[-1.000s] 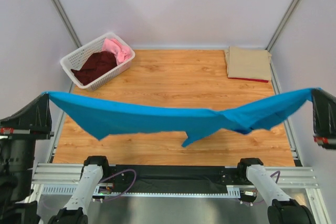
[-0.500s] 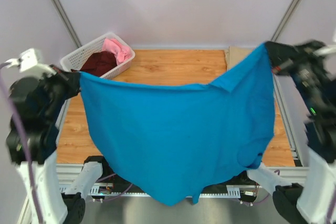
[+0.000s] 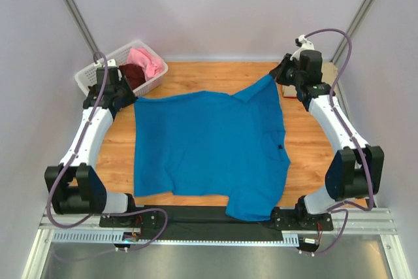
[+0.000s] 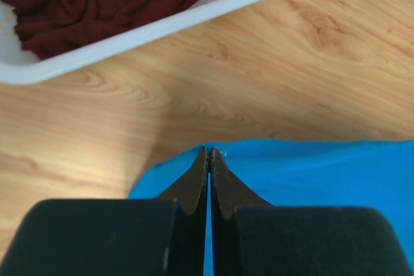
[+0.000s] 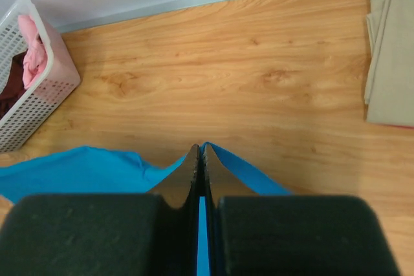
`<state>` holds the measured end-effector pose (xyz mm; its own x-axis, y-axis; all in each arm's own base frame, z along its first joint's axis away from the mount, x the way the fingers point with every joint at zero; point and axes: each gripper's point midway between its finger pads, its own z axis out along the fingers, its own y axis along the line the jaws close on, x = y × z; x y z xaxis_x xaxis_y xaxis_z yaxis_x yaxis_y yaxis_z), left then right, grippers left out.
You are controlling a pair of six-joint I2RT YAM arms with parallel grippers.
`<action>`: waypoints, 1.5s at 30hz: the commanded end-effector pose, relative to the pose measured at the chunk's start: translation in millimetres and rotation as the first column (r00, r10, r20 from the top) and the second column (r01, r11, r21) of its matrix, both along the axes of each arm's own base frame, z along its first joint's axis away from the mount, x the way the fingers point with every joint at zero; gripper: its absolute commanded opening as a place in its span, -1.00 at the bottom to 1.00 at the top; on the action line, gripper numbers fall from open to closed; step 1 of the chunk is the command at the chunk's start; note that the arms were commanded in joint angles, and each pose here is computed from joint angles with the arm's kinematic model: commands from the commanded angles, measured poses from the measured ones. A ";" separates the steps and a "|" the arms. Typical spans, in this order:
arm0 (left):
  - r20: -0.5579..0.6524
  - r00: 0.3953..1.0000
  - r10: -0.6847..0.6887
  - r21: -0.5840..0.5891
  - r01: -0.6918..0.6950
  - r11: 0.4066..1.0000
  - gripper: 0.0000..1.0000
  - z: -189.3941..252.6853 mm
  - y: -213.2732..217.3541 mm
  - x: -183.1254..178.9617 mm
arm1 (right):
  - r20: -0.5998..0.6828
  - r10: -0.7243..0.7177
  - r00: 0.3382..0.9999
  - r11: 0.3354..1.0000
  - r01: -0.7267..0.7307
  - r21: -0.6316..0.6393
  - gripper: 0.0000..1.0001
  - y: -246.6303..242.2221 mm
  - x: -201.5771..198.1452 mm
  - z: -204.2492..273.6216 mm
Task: Fold and stack the t-shirts
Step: Flatten the tshirt out, then fold the tshirt
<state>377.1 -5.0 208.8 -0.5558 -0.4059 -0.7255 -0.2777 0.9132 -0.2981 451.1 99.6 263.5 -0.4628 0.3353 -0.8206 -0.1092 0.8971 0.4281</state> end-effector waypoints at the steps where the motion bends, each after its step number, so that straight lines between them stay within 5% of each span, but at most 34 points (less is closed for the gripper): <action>1: 0.176 0.982 -0.068 0.005 0.068 0.998 -1.00 23.9 -5.6 45.3 | 0.237 0.031 0.971 0.999 -0.032 0.001 -0.99 2.6 39.8 37.3; 6: 0.121 0.990 -0.074 0.000 0.074 0.997 -1.00 -0.9 -2.5 61.7 | 0.161 0.065 0.985 0.998 -0.067 0.004 -0.99 9.3 59.5 -8.2; 18: 0.062 0.998 -0.034 0.026 0.032 0.999 -1.00 -20.8 26.7 79.9 | 0.046 0.007 0.999 1.000 -0.006 -0.019 -0.99 -3.8 63.7 -26.0; 28: -0.071 0.996 -0.055 0.017 0.056 0.998 -1.00 -60.1 35.6 83.5 | -0.206 -0.190 0.960 0.980 0.173 -0.096 -0.99 -54.3 3.4 -53.4; 34: -0.091 0.990 -0.106 -0.068 0.100 0.993 -1.00 -83.0 17.7 73.7 | -0.327 -0.200 0.924 0.979 0.175 -0.103 -0.99 -56.1 -32.7 -78.9; 45: -0.206 0.978 -0.038 -0.031 0.033 0.999 -1.00 -120.9 28.8 50.7 | -0.474 -0.222 0.852 0.975 0.205 -0.087 -0.99 -54.2 -83.6 -141.4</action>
<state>432.1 16.5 95.9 -0.7085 -0.3966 -0.5837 -0.2781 0.9171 -0.2857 375.3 48.0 116.5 -0.7469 0.4137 -0.5206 0.2674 0.9037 0.3345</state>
